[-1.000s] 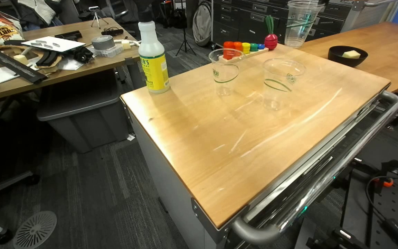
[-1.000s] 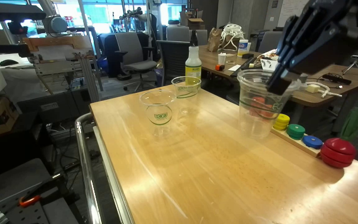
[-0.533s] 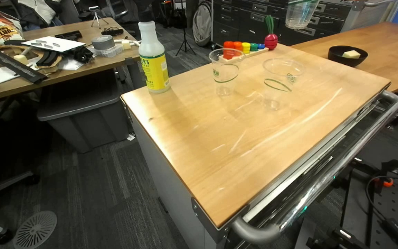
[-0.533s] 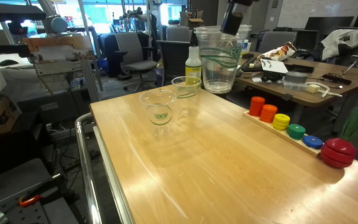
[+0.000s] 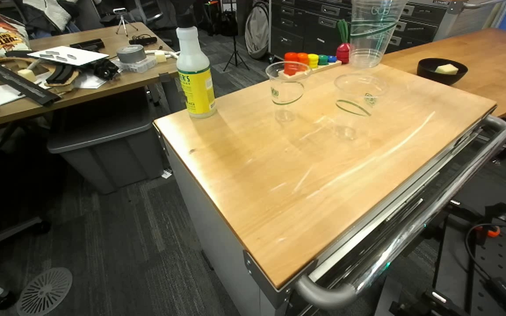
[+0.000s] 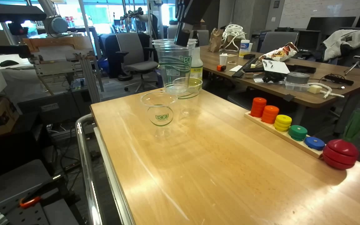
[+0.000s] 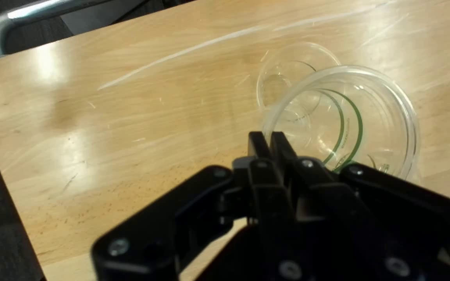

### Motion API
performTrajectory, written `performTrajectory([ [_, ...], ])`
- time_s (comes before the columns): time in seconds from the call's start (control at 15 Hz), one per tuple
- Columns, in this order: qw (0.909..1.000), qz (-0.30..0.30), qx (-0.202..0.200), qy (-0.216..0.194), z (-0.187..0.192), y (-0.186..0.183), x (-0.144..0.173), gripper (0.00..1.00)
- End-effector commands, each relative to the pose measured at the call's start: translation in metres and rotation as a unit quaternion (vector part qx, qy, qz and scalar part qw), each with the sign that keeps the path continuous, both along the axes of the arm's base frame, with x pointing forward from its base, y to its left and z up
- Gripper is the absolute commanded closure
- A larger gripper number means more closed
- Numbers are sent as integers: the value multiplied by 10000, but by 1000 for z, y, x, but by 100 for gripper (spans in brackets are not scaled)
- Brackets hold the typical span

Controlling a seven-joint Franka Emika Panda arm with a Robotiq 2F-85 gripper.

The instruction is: Stack the four clear cups together

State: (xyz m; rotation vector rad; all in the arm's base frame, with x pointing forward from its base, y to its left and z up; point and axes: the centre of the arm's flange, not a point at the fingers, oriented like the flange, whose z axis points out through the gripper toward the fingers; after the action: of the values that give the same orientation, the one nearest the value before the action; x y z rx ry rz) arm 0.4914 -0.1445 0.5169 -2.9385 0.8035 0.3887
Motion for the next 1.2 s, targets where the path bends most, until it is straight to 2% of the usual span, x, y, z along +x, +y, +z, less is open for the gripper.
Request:
performTrajectory([
  [0.0, 9991, 408, 78, -35, -5, 18, -19, 98],
  [0.27, 9978, 632, 178, 55, -17, 27, -27, 98],
  [0.73, 9935, 986, 190, -537, -37, 25, -16, 98],
  [1.13, 9911, 1171, 276, -572, -59, 28, -18, 98],
])
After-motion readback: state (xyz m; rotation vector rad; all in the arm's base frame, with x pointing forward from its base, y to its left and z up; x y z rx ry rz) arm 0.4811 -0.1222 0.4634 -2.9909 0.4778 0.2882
